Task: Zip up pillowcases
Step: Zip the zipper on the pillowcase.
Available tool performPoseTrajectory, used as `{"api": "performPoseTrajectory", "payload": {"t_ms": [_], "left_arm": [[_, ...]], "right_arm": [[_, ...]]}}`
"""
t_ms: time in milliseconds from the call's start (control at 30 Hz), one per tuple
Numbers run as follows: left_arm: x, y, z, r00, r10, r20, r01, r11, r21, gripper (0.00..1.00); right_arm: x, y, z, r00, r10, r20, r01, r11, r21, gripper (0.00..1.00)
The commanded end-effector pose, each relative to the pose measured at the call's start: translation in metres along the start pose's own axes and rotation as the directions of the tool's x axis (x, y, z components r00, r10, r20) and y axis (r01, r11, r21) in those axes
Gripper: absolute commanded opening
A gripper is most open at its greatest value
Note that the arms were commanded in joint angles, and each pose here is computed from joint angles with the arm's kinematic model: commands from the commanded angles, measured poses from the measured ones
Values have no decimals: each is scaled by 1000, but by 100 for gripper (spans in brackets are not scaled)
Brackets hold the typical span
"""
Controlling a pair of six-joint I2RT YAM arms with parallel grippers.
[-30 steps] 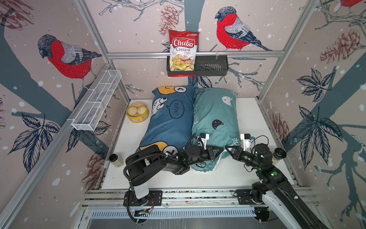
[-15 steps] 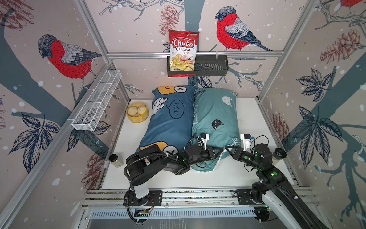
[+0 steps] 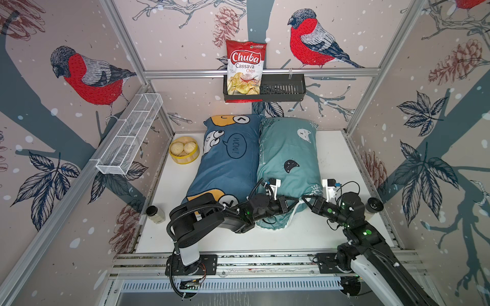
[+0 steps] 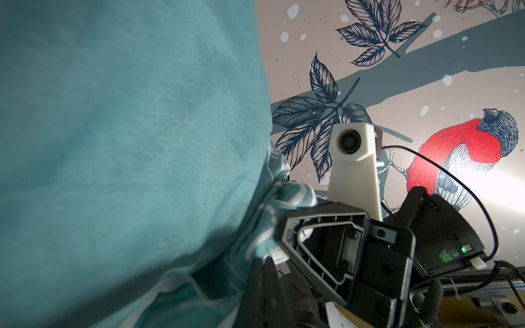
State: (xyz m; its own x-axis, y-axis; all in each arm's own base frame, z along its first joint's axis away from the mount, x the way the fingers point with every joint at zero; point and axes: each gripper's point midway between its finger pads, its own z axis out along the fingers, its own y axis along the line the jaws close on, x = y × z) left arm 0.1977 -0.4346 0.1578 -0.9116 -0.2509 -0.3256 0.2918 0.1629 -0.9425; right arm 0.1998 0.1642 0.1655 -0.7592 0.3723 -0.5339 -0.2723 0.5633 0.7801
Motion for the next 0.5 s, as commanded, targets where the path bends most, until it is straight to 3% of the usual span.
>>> {"api": "performPoseTrajectory", "payload": {"t_ms": [0,467], "left_arm": [[-3,-7,1,1000,19,12,-20,999,28,2],[-1,-13,8,999,39,-13,-38,998,43,1]], "right_arm": [[-3,6,-2,999,-37,6,37,999,-15,0],[-4,7,-3,999,-48,10,48,999,-14,0]]}}
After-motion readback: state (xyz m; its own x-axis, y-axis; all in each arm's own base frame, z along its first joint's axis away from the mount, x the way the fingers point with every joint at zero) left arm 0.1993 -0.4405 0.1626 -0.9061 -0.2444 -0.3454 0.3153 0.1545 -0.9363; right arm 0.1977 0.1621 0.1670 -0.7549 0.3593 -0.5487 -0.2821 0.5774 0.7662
